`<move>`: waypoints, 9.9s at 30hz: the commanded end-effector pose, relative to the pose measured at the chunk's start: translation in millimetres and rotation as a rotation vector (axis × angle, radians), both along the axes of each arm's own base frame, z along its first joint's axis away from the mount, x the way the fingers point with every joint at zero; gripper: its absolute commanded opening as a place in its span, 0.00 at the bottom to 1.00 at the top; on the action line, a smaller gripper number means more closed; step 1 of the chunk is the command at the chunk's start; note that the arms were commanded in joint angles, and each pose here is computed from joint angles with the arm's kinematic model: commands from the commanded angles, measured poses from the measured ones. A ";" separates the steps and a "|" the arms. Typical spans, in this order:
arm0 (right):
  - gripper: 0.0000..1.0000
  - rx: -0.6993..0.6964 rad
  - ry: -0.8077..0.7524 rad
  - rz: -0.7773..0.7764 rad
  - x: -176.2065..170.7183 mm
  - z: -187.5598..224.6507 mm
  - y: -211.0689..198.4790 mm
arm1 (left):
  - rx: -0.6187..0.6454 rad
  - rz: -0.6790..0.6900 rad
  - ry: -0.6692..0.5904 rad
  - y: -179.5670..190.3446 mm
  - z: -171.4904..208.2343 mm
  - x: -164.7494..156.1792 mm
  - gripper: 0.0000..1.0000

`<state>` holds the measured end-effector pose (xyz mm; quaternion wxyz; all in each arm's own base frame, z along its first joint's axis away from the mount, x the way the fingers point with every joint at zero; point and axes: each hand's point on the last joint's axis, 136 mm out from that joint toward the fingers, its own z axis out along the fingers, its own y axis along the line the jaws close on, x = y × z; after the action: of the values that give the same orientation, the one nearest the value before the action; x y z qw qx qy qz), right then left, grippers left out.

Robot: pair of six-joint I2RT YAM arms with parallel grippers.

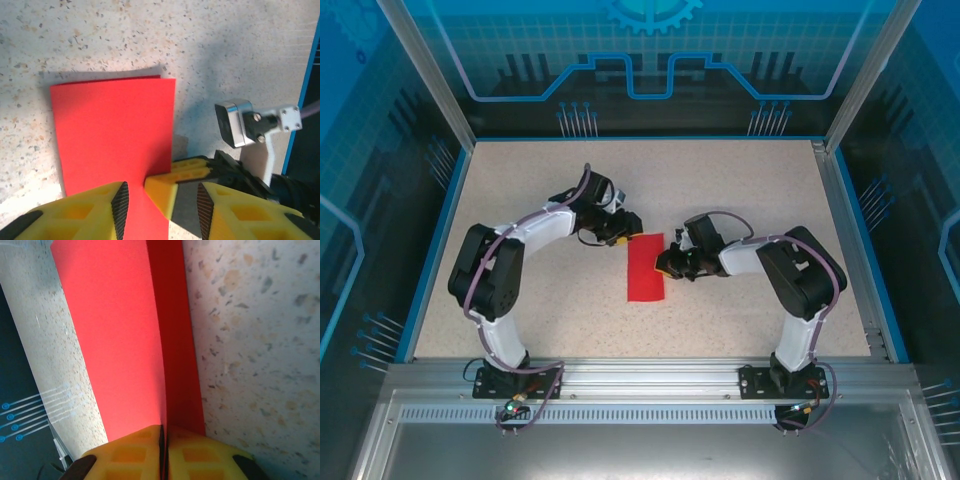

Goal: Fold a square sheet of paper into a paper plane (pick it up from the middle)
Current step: Third fold the triangle at the center of the table.

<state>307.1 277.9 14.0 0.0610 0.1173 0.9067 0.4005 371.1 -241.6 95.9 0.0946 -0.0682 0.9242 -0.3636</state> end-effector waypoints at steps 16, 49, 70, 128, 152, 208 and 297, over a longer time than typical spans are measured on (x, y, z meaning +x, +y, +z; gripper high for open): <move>0.33 -0.012 0.073 0.032 -22.1 17.8 4.1 | 0.121 -0.340 -0.323 -10.8 15.1 -106.5 0.52; 0.12 -0.036 0.101 0.125 9.5 18.3 -8.0 | 0.350 -0.943 -1.008 -79.7 -21.6 -174.0 0.47; 0.10 -0.009 0.100 0.125 19.2 18.0 -11.5 | 0.618 -0.994 -1.079 -83.8 -59.8 -155.4 0.53; 0.40 -0.260 0.026 -0.034 6.1 45.4 -102.4 | 0.075 -0.679 -0.669 -100.4 6.3 -123.4 0.00; 0.20 -0.142 -0.005 0.045 5.5 49.6 -43.6 | 0.021 -0.528 -0.352 -71.9 -28.0 -100.3 0.02; 0.17 -0.313 0.073 0.245 23.0 -16.8 -27.6 | 0.083 -0.406 -0.145 -33.9 -57.0 -65.2 0.06; 0.17 -0.211 -0.007 0.210 -37.6 16.3 -0.6 | -0.086 -0.580 -0.048 -45.9 -39.2 -94.6 0.20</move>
<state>260.9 278.0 30.0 0.0217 0.0060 0.9520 0.3054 286.1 -282.8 53.7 0.0307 0.1945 0.8959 -0.3983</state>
